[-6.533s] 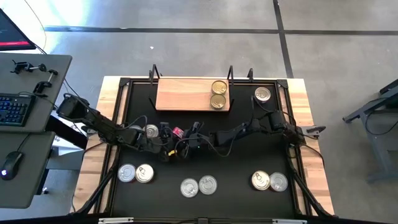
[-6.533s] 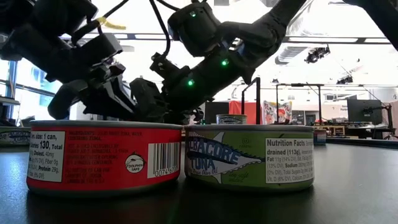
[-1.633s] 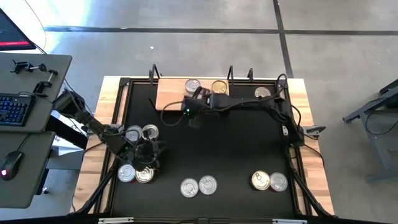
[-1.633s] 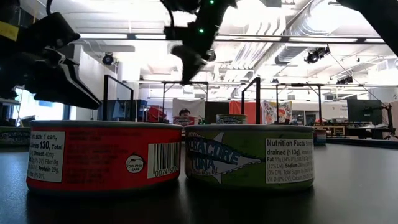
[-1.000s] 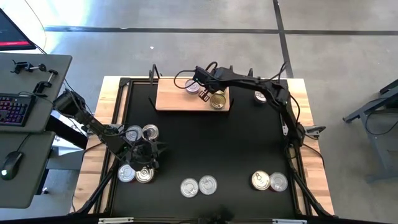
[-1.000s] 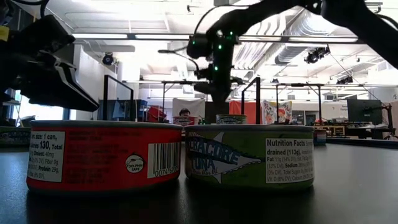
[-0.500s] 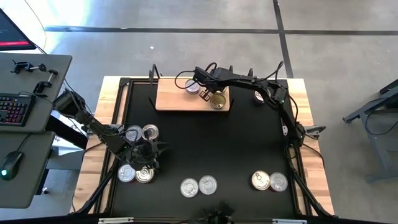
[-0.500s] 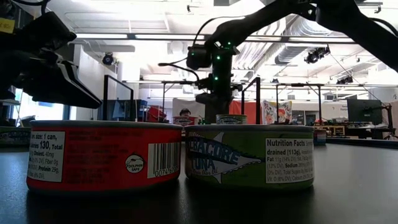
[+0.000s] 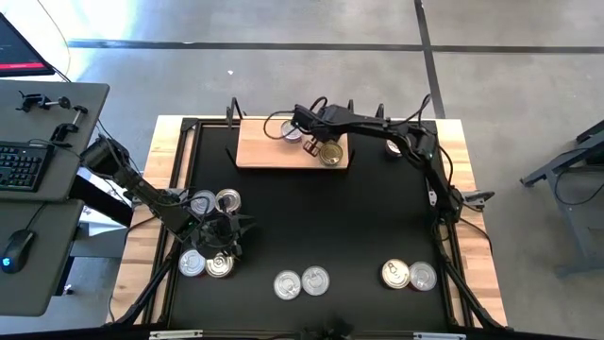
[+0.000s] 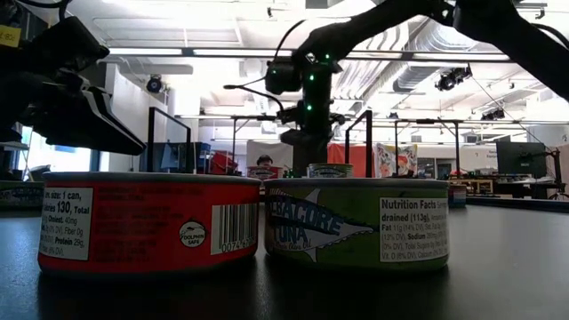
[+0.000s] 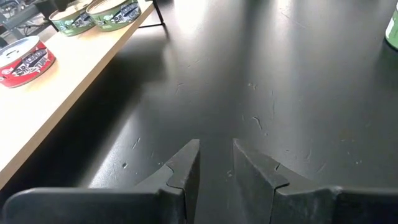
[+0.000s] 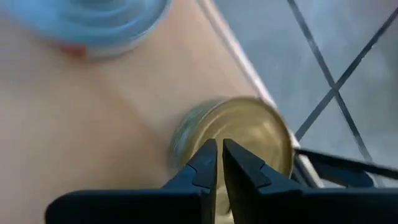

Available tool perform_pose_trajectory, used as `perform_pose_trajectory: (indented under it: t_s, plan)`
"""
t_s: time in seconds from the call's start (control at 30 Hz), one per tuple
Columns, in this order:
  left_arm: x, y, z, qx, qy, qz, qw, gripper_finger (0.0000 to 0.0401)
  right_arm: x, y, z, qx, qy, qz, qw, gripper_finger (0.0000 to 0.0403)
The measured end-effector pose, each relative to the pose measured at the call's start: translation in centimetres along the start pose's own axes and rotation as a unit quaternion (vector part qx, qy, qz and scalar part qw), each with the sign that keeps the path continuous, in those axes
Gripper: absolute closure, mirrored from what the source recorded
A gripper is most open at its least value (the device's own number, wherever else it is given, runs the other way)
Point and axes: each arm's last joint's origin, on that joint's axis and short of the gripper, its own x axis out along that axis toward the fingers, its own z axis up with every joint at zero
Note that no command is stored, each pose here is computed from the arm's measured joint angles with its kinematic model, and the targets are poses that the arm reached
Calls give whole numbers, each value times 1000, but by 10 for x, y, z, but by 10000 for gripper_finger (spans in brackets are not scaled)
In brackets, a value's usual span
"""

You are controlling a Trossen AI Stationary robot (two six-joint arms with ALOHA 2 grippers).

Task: Stack canned seafood by type on shelf
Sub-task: Adjust the green tuna cans on the shelf

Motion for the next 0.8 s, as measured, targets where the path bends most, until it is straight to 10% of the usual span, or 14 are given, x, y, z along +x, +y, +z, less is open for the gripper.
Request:
perform_pose_trajectory:
  t_s: [0.27, 0.8]
  plan:
    - [0, 0, 1, 0, -5, -1, 1000, 316, -39, 29, -21, -42, 50, 64, 996, 385]
    - [0, -1, 4, -5, -12, -6, 1000, 316, -18, 28, -27, -34, 104, 48, 993, 385]
